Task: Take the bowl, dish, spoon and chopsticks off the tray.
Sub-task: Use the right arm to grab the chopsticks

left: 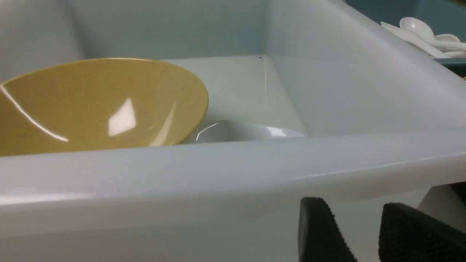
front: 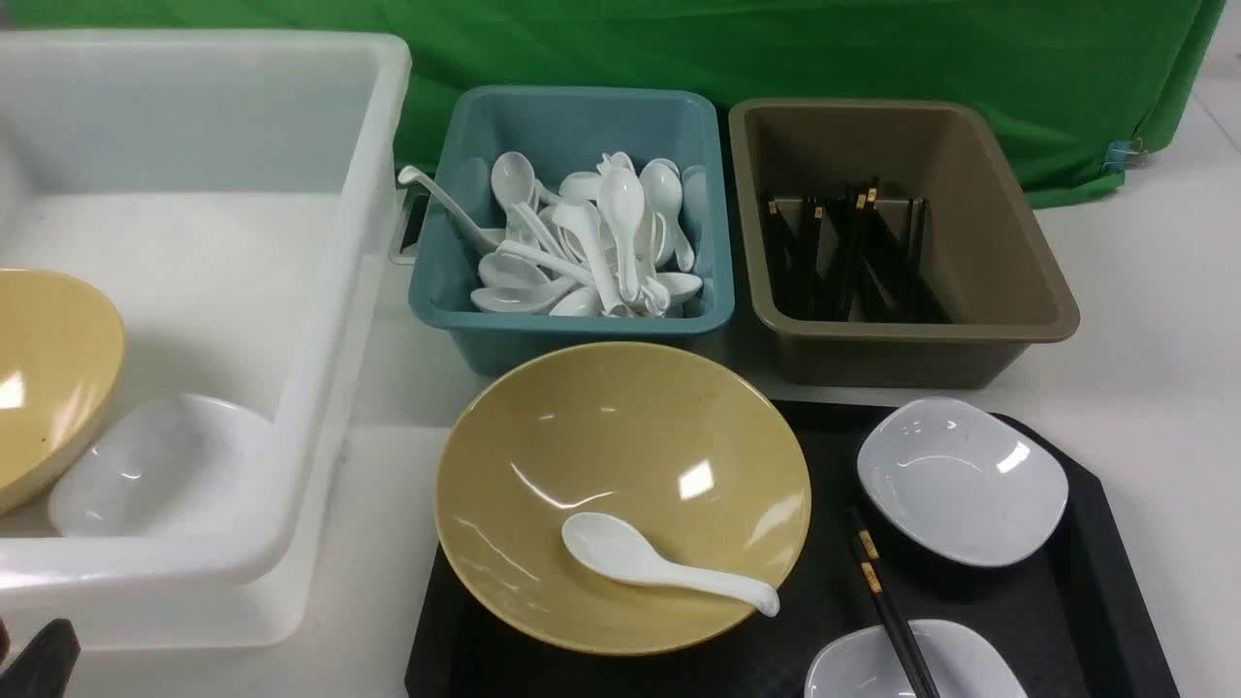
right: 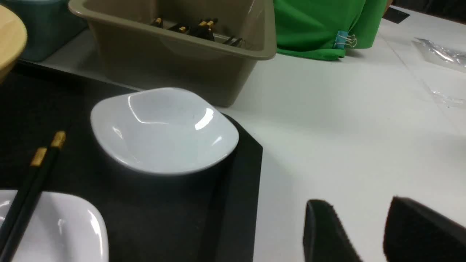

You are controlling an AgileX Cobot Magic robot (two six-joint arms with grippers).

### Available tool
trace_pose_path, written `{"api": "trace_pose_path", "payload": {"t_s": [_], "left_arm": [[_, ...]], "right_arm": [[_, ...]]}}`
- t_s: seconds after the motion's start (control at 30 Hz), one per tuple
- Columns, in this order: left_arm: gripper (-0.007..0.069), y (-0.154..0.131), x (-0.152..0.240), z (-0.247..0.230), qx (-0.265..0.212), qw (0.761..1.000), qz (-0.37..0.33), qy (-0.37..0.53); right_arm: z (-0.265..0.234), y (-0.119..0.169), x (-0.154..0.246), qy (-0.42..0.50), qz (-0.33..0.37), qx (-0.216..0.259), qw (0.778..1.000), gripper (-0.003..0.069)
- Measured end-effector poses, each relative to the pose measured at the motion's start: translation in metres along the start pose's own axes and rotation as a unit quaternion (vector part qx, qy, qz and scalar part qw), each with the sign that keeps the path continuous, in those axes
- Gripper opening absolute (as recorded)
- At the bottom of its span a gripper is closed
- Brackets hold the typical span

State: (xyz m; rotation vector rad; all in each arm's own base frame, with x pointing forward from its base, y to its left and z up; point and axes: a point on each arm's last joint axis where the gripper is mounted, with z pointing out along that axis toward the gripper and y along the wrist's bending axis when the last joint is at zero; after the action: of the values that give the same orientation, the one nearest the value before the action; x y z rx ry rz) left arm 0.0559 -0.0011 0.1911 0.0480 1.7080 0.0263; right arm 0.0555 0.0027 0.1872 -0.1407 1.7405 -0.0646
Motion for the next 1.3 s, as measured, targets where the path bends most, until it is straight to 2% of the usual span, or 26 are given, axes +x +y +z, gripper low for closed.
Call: {"api": "trace_pose_path", "payload": {"t_s": [0.7,0.83,0.87,0.97,1.13,1.27,1.3], "left_arm": [[0.0227,0.0,0.0,0.0,-0.003,1.0,0.01,-0.001],[0.0227,-0.001,-0.004,0.0,0.004,0.998,-0.056,-0.023],[0.0227,-0.001,-0.009,0.0,0.012,0.99,-0.135,-0.048],[0.0227,0.001,-0.016,-0.001,0.014,0.974,-0.206,-0.089],[0.0227,0.01,-0.036,-0.008,-0.002,0.945,-0.252,-0.209],[0.0227,0.017,-0.05,-0.017,-0.017,0.915,-0.263,-0.307],[0.0227,0.019,-0.053,-0.02,-0.018,0.905,-0.27,-0.329]], "right_arm": [[0.0,0.0,0.0,0.0,0.0,0.0,1.0,0.0243],[0.0,0.0,0.0,0.0,0.0,0.0,1.0,0.0243],[0.0,0.0,0.0,0.0,0.0,0.0,1.0,0.0243],[0.0,0.0,0.0,0.0,0.0,0.0,1.0,0.0243],[0.0,0.0,-0.001,-0.005,0.004,0.0,1.0,0.0243],[-0.001,-0.001,-0.014,-0.077,0.142,-0.005,0.987,0.0243],[-0.002,-0.003,-0.018,-0.101,0.196,-0.027,0.975,0.0243]]}}
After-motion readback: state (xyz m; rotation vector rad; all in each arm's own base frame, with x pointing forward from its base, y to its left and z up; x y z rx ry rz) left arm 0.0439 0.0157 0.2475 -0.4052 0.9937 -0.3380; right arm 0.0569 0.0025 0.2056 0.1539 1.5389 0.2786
